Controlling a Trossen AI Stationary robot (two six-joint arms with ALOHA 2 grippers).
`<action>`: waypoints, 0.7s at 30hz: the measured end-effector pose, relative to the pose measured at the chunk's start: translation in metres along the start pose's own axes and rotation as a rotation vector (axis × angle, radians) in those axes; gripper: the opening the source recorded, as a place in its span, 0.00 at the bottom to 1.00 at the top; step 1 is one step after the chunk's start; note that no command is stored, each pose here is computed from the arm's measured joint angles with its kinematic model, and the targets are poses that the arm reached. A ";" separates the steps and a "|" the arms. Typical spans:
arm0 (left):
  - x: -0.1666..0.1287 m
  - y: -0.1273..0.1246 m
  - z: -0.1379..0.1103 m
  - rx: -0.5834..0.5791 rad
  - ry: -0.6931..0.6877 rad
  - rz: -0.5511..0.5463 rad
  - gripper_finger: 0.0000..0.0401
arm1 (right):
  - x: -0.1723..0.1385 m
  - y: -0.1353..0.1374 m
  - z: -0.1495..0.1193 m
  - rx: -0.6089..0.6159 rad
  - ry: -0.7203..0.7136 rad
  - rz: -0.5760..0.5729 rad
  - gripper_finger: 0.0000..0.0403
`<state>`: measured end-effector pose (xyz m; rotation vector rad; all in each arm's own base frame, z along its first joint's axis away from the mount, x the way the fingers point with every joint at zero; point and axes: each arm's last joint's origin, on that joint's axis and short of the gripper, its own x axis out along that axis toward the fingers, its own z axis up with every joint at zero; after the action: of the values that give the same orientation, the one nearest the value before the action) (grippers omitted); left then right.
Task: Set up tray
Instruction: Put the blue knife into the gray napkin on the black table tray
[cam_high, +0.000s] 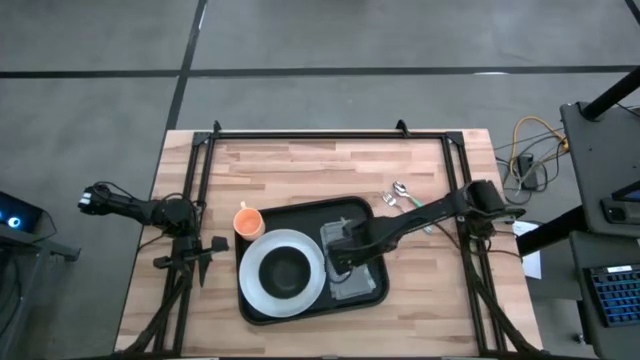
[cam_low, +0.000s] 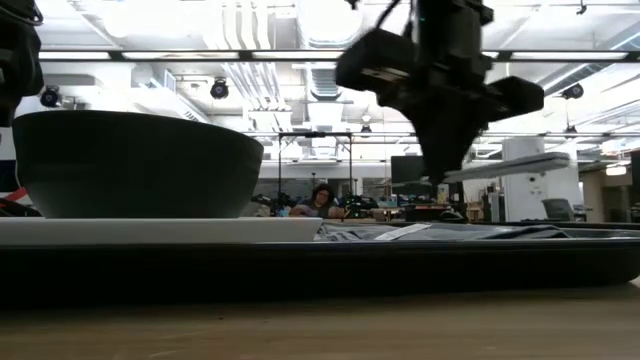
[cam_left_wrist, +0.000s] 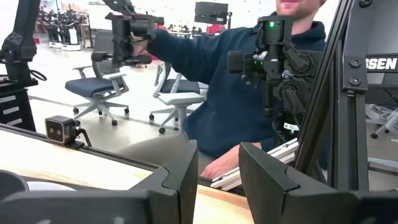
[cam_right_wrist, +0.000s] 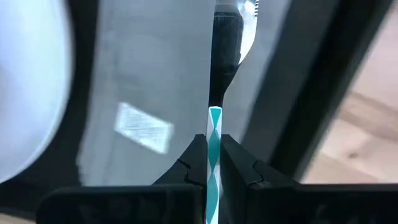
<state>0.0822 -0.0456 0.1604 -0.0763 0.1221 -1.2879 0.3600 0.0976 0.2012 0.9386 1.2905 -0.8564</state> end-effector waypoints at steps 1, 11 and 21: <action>0.000 0.000 0.000 0.000 0.000 0.000 0.24 | 0.000 0.005 -0.001 0.006 0.000 0.004 0.03; 0.000 0.000 0.000 0.000 0.000 0.000 0.24 | 0.009 0.040 0.003 0.069 -0.010 0.037 0.03; 0.000 0.000 0.000 0.000 0.000 0.000 0.24 | 0.005 0.072 0.006 0.114 -0.030 0.074 0.03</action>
<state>0.0823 -0.0456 0.1604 -0.0762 0.1224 -1.2875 0.4292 0.1204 0.2032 1.0531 1.1841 -0.8902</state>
